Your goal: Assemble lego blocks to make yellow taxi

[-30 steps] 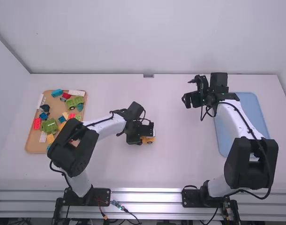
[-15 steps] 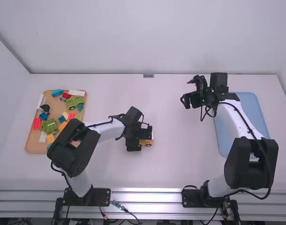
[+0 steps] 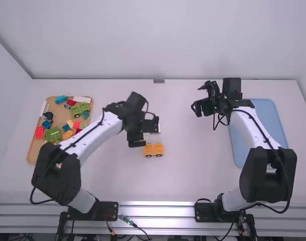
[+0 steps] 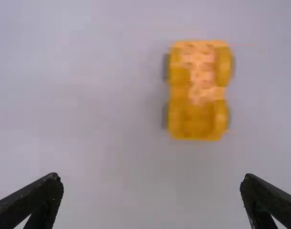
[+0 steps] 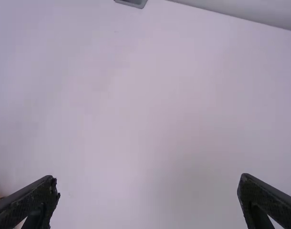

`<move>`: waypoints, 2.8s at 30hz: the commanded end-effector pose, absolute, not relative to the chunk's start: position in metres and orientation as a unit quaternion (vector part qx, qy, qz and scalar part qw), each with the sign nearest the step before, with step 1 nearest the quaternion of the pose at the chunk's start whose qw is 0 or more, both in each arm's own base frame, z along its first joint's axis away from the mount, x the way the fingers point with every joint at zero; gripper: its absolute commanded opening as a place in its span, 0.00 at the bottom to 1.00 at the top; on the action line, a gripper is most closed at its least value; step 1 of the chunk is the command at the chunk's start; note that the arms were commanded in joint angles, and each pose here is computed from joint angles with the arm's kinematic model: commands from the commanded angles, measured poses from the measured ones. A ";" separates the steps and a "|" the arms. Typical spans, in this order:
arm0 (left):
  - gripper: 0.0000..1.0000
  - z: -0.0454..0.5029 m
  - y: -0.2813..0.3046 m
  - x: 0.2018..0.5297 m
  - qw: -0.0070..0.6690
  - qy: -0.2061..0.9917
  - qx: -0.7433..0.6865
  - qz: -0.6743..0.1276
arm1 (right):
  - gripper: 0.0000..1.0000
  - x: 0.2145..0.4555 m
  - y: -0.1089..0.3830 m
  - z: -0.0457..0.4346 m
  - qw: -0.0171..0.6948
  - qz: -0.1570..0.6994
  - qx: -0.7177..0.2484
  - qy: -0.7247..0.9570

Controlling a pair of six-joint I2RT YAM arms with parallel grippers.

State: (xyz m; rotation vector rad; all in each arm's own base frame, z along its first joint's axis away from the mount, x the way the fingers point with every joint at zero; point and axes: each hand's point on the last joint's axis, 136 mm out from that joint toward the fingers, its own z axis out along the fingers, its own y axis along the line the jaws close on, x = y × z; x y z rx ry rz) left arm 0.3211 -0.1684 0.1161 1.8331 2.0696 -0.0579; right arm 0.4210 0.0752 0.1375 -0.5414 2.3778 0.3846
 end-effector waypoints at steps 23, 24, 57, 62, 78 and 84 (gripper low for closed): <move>0.99 0.080 0.197 0.305 0.212 0.916 -0.341 -0.011 | 0.99 0.433 0.081 0.158 0.361 0.147 -0.213 0.896; 0.99 0.072 0.203 0.296 0.210 0.911 -0.354 -0.009 | 0.99 0.433 0.081 0.158 0.362 0.147 -0.214 0.895; 0.74 -0.010 0.252 0.251 0.036 0.933 -0.358 0.010 | 0.99 0.434 0.102 0.163 0.373 0.151 -0.240 0.883; 0.67 -0.017 0.245 0.244 0.024 0.941 -0.337 0.008 | 0.99 0.437 0.103 0.166 0.381 0.150 -0.242 0.879; 0.36 -0.021 0.242 0.242 0.022 0.944 -0.329 0.005 | 0.99 0.436 0.104 0.165 0.380 0.151 -0.243 0.880; 0.28 -0.020 0.233 0.248 0.030 0.944 -0.328 -0.025 | 0.99 0.437 0.103 0.165 0.380 0.150 -0.242 0.880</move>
